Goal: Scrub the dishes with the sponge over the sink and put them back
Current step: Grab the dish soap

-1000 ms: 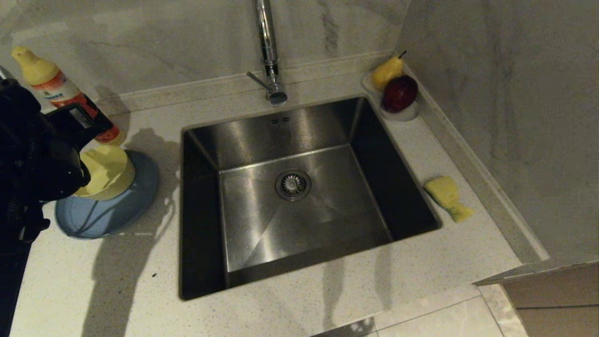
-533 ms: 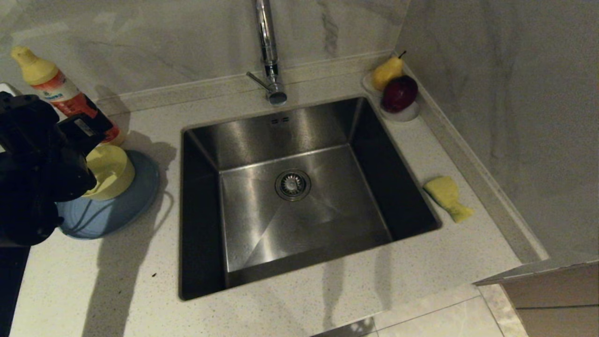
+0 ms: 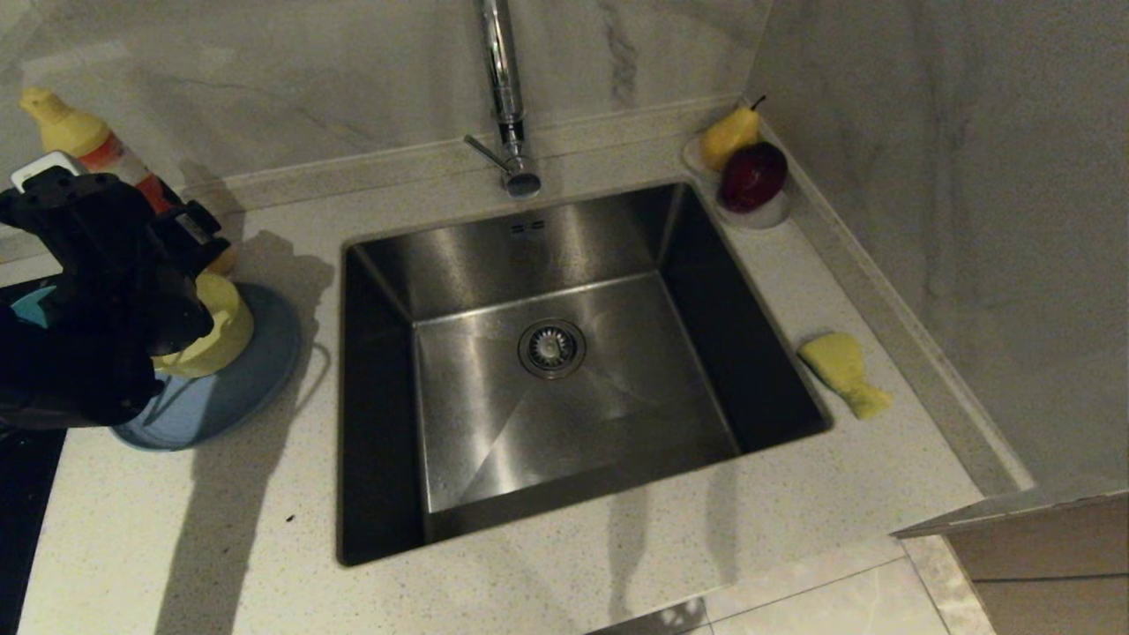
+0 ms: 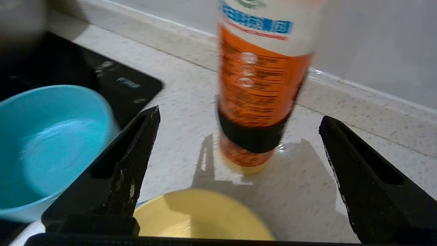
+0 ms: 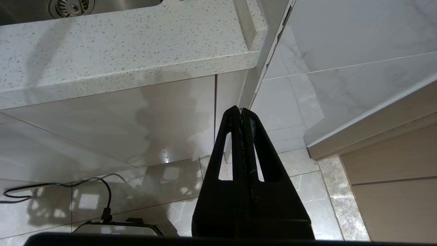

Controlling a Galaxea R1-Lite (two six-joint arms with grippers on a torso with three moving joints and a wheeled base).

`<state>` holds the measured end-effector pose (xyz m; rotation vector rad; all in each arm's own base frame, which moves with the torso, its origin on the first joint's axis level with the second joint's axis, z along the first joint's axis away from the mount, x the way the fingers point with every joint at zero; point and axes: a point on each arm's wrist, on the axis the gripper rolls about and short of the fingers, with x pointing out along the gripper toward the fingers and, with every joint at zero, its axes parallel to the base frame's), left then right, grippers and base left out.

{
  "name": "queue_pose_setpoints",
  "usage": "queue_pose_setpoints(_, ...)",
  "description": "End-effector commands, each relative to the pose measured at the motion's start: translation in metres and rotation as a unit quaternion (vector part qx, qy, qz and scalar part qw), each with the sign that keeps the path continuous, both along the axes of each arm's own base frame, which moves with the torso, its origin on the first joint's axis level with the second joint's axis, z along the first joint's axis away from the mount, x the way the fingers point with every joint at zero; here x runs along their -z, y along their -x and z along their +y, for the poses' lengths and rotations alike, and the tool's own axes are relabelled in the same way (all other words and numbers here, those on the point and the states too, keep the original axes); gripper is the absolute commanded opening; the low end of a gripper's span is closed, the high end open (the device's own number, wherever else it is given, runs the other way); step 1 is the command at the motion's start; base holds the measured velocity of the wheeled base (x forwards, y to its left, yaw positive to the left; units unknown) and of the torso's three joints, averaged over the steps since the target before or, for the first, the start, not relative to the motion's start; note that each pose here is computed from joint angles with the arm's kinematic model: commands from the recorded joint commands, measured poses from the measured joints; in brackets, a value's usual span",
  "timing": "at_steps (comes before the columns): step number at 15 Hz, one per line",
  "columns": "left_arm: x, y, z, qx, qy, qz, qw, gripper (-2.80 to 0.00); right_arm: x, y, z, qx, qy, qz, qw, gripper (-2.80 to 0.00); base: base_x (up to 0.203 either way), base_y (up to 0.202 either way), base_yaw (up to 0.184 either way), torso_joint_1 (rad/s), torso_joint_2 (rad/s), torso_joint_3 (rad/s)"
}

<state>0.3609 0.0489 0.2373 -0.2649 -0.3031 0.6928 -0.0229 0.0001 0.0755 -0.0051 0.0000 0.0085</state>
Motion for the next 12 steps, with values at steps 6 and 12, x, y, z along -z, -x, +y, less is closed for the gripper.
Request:
queue_pose_setpoints(6, 0.015, -0.031, 0.018, -0.009, -0.002, 0.001, 1.0000, 0.00, 0.000, 0.000, 0.000, 0.000, 0.000, 0.000, 1.000, -2.80, 0.000, 0.000, 0.000, 0.000, 0.00, 0.000)
queue_pose_setpoints(12, 0.022, -0.053, 0.021, -0.008, -0.003, -0.008, 0.9999, 0.00, 0.000, 0.000, 0.000, 0.000, 0.000, 0.000, 1.000, -2.80, 0.000, 0.000, 0.000, 0.000, 0.00, 0.000)
